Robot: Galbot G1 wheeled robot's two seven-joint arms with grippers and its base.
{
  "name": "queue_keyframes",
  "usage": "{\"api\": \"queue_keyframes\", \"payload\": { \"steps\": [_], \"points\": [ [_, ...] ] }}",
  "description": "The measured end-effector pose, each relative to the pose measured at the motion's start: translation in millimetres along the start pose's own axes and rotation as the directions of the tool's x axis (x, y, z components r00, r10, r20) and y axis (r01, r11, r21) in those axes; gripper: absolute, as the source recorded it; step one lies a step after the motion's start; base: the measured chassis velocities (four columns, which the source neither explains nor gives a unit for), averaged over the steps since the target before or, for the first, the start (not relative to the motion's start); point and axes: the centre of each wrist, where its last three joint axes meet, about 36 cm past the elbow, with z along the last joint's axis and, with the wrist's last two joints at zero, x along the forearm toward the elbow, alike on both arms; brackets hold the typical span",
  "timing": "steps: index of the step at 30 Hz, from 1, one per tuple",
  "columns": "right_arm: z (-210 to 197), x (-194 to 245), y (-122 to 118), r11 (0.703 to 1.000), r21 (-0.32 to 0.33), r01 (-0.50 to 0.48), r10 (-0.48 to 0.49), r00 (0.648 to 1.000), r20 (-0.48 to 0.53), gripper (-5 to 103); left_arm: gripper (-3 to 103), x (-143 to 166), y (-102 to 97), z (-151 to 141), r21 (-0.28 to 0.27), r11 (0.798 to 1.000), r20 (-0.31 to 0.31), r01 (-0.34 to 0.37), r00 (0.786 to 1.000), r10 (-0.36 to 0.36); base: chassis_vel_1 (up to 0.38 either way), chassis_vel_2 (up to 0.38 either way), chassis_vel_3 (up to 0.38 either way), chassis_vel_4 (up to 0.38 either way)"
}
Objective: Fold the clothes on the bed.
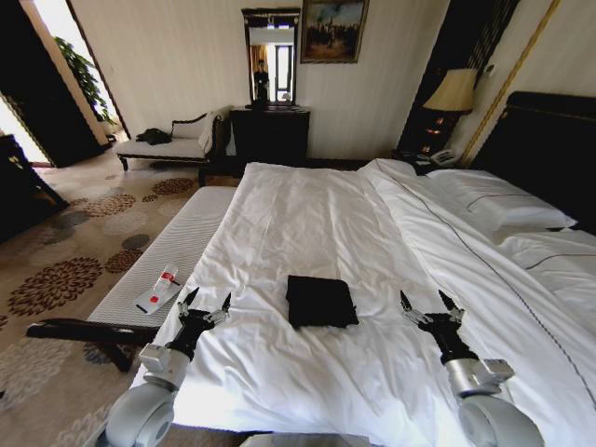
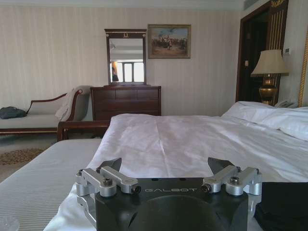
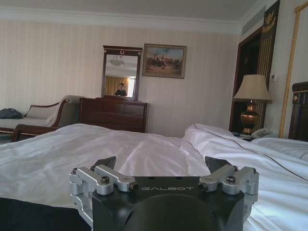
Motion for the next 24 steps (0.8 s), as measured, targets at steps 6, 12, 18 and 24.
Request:
{"api": "queue_keyframes", "payload": {
  "steps": [6,12,18,24],
  "points": [
    [0.3,-0.4,0.3,1.0,-0.002,0.002,-0.002,1.0,-0.001,100,100,-0.1,0.0,-0.3,0.001,1.0,0.001,0.0,1.0,0.0,0.0,0.0,0.0,0.0],
    [0.5,-0.6,0.5,1.0,-0.003,0.002,-0.002,1.0,-0.002,100,100,-0.1,0.0,-0.5,0.001,1.0,0.001,-0.001,1.0,0.001,0.0,0.0,0.0,0.0],
    [0.6,-0.8,0.6,1.0,-0.004,0.002,-0.002,1.0,-0.003,100,100,-0.1,0.0,-0.7,0.002,1.0,0.001,-0.001,1.0,0.001,0.0,0.0,0.0,0.0],
    [0.7,-0.9,0.6,1.0,-0.005,0.002,-0.002,1.0,-0.004,100,100,-0.2,0.1,-0.7,0.002,1.0,0.0,-0.001,1.0,0.001,0.0,0.0,0.0,0.0]
  ]
}}
